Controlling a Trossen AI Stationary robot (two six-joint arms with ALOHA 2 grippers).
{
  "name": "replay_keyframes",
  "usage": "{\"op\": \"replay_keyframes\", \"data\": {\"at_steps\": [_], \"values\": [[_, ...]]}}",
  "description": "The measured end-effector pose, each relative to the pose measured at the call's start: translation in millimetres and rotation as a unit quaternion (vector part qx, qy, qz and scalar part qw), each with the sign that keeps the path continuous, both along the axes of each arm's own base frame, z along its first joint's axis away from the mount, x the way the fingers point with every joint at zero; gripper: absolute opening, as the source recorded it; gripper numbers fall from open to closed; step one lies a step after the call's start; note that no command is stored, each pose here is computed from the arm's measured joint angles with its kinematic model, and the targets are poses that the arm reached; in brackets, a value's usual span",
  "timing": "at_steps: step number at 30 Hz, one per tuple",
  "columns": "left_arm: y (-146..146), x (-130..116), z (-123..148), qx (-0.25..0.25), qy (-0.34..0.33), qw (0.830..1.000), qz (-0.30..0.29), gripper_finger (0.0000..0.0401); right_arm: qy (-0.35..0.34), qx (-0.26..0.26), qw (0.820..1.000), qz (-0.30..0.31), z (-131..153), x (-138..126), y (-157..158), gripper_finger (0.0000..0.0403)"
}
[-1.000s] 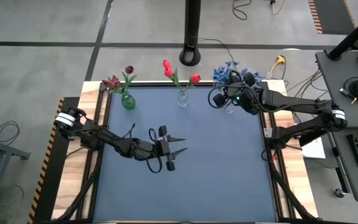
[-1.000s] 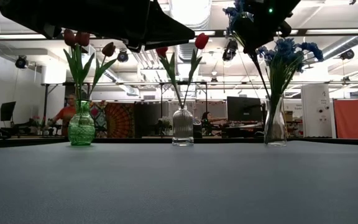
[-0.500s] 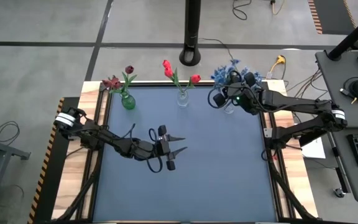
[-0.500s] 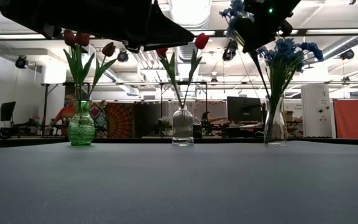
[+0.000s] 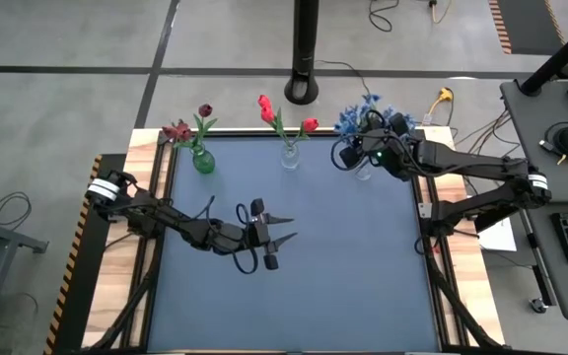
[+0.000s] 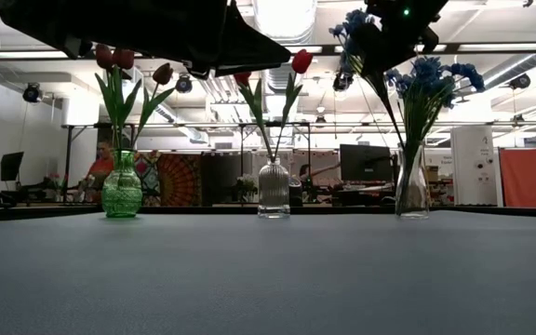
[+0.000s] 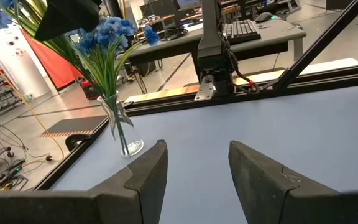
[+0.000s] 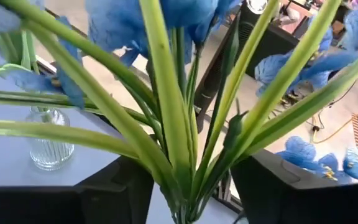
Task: Sort flowers into vase by color
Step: Put the blue flowers into the right transparent vase, then return to Home Position
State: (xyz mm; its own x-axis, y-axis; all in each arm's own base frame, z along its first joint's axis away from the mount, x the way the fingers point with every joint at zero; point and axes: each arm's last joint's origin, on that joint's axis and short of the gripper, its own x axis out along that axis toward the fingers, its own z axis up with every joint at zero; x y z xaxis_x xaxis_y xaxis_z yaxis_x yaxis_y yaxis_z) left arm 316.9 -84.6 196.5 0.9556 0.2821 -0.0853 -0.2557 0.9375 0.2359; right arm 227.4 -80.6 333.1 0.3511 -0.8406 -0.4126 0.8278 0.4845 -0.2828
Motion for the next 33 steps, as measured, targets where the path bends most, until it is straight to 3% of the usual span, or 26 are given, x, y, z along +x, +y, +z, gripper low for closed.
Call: {"op": "replay_keyframes", "data": {"at_steps": [7,14,26,33], "values": [[0,0,0,-0.003,-0.001,1.0,0.0,0.0155,0.01,0.03,0.999,-0.017,10,-8,2,0.022],[0,0,0,-0.004,-0.001,1.0,0.0,0.0155,0.001,0.069,0.998,0.009,20,-11,5,0.024],[0,0,0,-0.007,-0.002,1.0,0.001,0.0155,0.013,0.11,0.994,-0.016,45,-29,10,0.0243],[0,0,0,-0.008,-0.002,1.0,0.0,0.0155,-0.008,0.124,0.992,0.009,65,-34,16,0.0237]]}}
